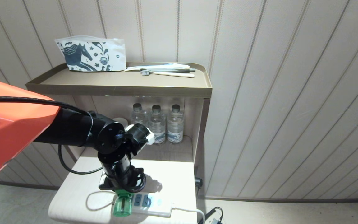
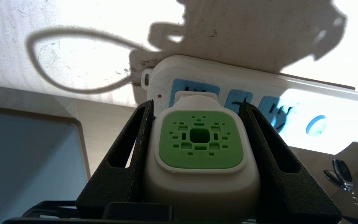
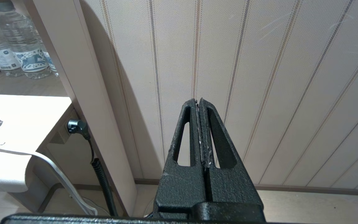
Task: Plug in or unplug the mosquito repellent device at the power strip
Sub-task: Insert the plug into the socket
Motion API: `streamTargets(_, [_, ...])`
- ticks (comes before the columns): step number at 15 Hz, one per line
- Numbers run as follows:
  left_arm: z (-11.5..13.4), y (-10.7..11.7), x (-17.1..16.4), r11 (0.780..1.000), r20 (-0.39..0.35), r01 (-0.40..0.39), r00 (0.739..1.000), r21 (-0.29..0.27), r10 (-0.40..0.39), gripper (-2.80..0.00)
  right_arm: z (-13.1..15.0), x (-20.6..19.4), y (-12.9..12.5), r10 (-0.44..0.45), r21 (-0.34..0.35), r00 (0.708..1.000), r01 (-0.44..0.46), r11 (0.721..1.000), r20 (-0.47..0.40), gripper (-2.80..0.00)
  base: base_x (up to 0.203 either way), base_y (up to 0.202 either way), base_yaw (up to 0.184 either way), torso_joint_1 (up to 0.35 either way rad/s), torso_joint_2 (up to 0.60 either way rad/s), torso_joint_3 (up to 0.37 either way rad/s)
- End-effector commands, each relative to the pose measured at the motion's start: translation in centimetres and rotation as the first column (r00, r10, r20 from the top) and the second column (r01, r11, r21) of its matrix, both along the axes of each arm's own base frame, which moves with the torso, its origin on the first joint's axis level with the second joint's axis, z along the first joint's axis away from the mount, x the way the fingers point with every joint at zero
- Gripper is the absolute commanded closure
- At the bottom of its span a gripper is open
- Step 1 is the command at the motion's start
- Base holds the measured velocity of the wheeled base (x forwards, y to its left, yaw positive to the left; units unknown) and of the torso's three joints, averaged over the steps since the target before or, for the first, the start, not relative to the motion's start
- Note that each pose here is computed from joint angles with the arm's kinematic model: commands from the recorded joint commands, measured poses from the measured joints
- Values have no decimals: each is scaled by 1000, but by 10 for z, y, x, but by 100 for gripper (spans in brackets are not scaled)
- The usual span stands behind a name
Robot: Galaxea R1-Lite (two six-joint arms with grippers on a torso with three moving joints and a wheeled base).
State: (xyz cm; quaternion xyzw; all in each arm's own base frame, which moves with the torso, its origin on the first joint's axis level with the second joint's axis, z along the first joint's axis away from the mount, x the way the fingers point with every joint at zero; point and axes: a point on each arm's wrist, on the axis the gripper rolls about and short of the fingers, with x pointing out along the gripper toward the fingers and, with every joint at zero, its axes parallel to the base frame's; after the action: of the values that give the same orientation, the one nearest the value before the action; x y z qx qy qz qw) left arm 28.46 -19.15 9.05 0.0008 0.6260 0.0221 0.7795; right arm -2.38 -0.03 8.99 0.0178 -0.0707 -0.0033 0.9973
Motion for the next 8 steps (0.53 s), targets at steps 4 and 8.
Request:
streamTargets(4, [-11, -2, 3, 1000, -25, -3, 1000, 17, 3, 0, 0, 0, 0, 0, 0, 1000, 0, 1000, 1, 0, 0, 0, 0, 0, 0, 0])
streamTargets(8, [-12, -2, 3, 1000, -28, -4, 1000, 17, 5, 0, 0, 0, 0, 0, 0, 1000, 0, 1000, 1, 0, 0, 0, 0, 0, 0, 0])
